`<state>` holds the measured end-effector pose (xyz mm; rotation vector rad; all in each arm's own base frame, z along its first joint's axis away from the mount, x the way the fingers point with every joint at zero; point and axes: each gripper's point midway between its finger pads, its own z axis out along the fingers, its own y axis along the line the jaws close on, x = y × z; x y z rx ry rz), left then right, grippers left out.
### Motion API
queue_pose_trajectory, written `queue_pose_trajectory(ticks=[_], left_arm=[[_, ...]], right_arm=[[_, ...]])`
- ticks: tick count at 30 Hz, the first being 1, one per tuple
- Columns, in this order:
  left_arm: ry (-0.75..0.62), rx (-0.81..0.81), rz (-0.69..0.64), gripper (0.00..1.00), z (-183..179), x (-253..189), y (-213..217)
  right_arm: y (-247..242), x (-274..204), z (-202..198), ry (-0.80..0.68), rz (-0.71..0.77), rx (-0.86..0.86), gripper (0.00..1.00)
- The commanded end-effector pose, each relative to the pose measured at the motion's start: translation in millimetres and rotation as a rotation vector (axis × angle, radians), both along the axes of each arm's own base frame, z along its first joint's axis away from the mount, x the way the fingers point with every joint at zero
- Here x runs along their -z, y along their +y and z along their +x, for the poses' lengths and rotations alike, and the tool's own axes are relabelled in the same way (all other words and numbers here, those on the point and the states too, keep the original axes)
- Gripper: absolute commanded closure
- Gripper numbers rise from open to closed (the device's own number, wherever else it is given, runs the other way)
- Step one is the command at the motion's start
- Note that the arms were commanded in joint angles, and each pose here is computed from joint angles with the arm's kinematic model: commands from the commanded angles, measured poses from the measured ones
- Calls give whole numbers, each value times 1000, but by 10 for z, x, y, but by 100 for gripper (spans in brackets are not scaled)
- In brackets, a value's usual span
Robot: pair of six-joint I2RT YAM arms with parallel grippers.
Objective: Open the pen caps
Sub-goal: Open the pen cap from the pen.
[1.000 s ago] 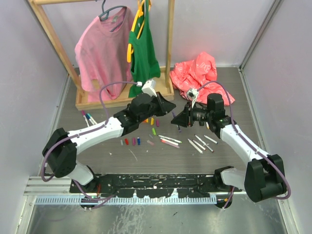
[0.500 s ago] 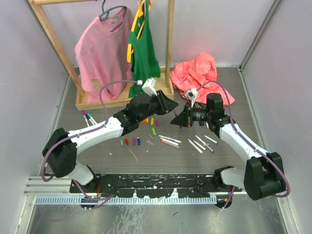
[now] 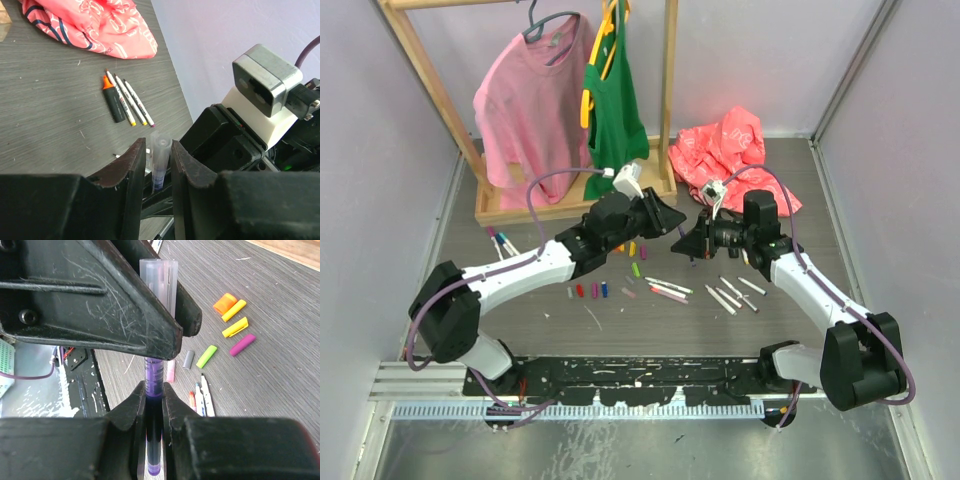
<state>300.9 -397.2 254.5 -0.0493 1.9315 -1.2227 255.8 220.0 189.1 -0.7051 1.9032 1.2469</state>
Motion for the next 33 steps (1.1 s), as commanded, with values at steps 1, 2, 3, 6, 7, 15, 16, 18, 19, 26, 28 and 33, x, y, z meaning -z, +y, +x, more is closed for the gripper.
queue_pose_trajectory(ticks=[1, 2, 3, 6, 7, 15, 16, 18, 19, 26, 28, 33], left_arm=[[-29, 1, -36, 73, 23, -207, -52], [-27, 2, -34, 73, 21, -206, -53], [-26, 1, -33, 72, 26, -205, -53], [-18, 5, -30, 72, 26, -186, -68], [-15, 4, -31, 72, 31, -183, -73], [-37, -50, -55, 100, 215, -370, -7], [-49, -74, -65, 100, 284, -443, 50], [-91, -139, -76, 100, 447, -610, 219], [-117, -180, -74, 100, 534, -699, 331], [-318, -485, -56, 100, 882, -1376, 1227], [-359, -546, -62, 100, 884, -1530, 1433], [-429, -627, -52, 100, 846, -1810, 1750]], right_arm=[[17, -217, 88, -89, 5, 4, 99], [19, -218, 89, -91, 5, 4, 99], [19, -217, 86, -90, 5, 3, 99], [13, -211, 94, -96, 0, 8, 99], [10, -210, 99, -98, -2, 11, 99], [10, -176, 93, -122, -27, 8, 99], [13, -169, 90, -122, -30, 7, 99], [18, -165, 82, -121, -31, 2, 99], [19, -160, 73, -119, -31, -2, 99], [84, -89, -10, -85, -48, -50, 99], [104, -77, -33, -81, -52, -65, 99], [133, -75, -75, -77, -52, -88, 99]])
